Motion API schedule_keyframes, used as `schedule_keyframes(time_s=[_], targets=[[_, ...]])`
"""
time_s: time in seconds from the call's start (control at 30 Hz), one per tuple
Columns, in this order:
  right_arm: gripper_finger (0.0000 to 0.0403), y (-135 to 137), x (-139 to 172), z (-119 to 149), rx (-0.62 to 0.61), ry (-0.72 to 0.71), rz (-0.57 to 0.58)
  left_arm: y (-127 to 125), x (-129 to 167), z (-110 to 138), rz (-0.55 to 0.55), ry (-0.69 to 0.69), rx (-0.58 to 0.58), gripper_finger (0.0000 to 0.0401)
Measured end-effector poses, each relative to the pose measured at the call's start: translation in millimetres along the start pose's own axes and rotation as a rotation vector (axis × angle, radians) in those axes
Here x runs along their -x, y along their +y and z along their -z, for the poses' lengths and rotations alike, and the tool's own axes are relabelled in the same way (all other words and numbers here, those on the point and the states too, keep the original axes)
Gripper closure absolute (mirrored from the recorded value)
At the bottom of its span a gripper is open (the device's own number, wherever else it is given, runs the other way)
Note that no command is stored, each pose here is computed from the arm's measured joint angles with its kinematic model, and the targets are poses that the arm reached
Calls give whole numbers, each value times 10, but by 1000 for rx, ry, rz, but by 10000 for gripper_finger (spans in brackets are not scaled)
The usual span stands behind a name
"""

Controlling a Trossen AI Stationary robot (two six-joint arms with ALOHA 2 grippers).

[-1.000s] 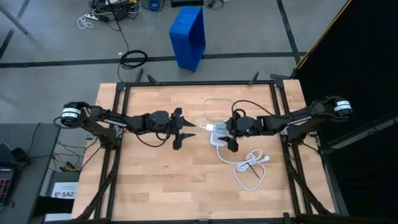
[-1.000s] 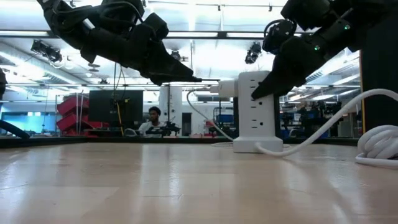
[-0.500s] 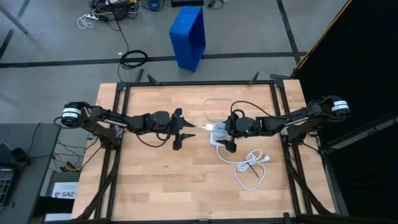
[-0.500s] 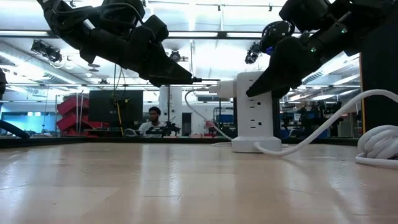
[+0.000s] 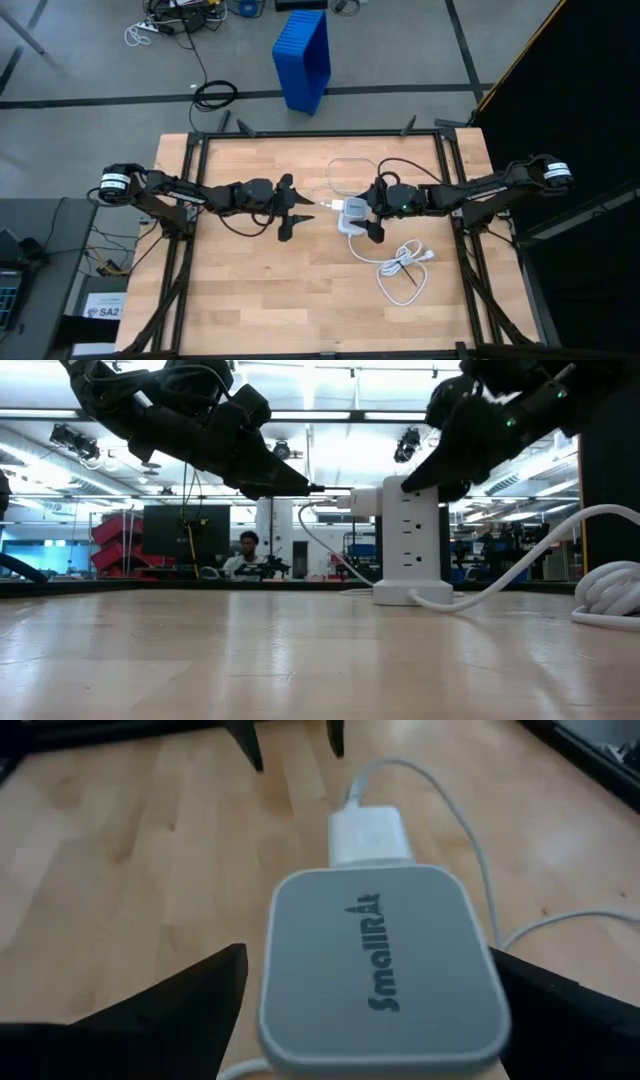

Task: Insert USB
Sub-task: Insert the charger adapter with cable into the outlet extension, then remove the charger adapter with cable from the outlet extension

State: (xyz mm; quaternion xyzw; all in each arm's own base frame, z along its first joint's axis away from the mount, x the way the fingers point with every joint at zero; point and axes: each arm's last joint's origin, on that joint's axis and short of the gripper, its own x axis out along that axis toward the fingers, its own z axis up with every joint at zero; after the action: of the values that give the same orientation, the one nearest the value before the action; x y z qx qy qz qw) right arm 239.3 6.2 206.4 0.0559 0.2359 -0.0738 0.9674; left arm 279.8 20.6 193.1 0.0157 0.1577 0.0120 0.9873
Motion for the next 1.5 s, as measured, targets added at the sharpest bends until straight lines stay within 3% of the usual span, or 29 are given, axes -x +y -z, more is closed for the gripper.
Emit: schedule_keyframes(time_s=[0.27, 0.5, 0.67, 1.23, 1.5], targets=[[53, 57, 242, -108, -29, -69, -46, 1, 0, -16, -2, -16, 0, 217], [57, 19, 314, -162, -1, -128, 63, 1, 21, -42, -2, -28, 1, 217], [57, 17, 315, -165, 0, -131, 69, 2, 40, -68, -2, -41, 1, 217], [54, 12, 99, -55, -7, -145, 77, 2, 40, -80, -3, -54, 0, 217], [46, 41, -20, -15, 50, -137, 67, 2, 40, -78, -3, -52, 1, 217]])
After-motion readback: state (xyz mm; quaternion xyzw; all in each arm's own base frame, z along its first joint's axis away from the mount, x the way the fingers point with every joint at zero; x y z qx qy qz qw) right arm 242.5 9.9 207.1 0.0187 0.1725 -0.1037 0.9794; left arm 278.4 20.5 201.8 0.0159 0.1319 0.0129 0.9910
